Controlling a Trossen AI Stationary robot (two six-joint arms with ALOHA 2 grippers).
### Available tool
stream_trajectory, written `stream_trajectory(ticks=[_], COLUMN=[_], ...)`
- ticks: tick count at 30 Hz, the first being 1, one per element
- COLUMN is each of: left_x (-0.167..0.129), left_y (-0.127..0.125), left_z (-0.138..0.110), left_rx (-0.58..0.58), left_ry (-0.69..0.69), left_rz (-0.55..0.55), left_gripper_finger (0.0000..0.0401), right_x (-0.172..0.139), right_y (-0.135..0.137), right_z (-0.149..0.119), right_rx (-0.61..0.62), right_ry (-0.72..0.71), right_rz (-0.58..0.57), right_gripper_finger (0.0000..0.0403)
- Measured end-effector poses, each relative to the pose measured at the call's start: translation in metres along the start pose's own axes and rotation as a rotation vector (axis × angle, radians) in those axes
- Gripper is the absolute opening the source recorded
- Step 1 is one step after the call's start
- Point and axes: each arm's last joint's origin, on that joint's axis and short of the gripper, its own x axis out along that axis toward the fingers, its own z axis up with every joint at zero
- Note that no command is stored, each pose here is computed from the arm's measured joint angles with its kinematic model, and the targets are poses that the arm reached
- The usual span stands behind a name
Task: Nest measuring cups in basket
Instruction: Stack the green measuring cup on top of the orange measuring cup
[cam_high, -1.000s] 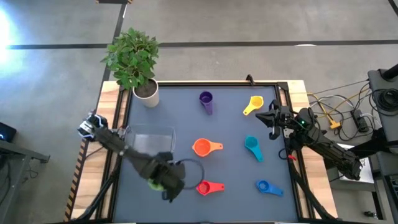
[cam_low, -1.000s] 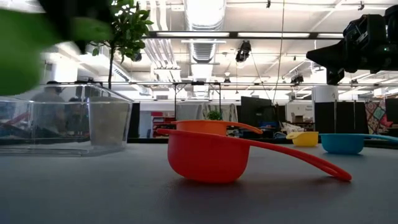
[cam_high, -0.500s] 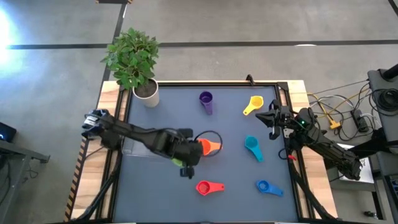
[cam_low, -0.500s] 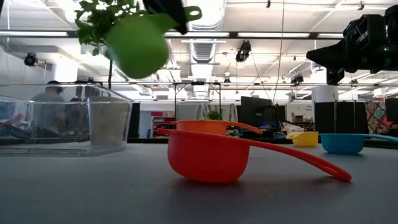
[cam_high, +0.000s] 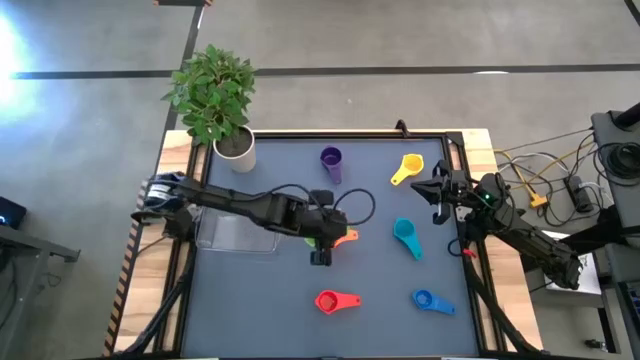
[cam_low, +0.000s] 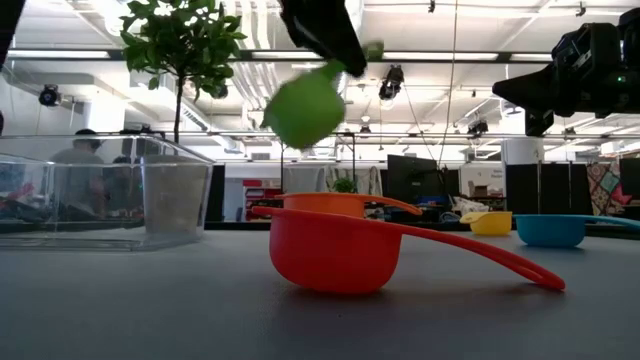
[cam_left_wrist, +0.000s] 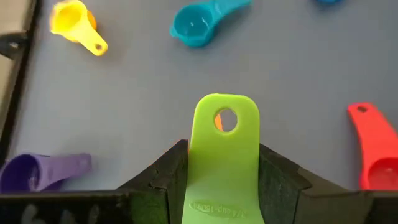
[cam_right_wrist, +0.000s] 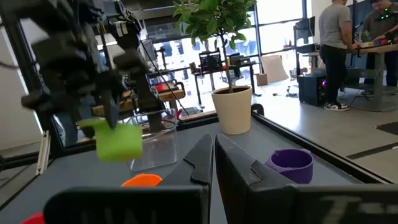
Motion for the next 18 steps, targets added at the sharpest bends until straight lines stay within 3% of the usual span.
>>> stream_trajectory(ticks=[9, 18], left_x=[0.056, 0.082], left_y=[-0.002, 0.000], left_z=[0.000, 0.007], left_rx=[0.043, 0.090], left_ry=[0.117, 0.259], left_rz=[-0.006, -0.012], left_gripper_finger=[0.0130, 0.0135], right_x=[0.000, 0.000], right_y=[0.000, 0.000], right_z=[0.000, 0.000], right_rx=[0.000, 0.000], right_ry=[0.001, 0.001], right_rz=[-0.001, 0.000], right_gripper_finger=[0.0009, 0.0009])
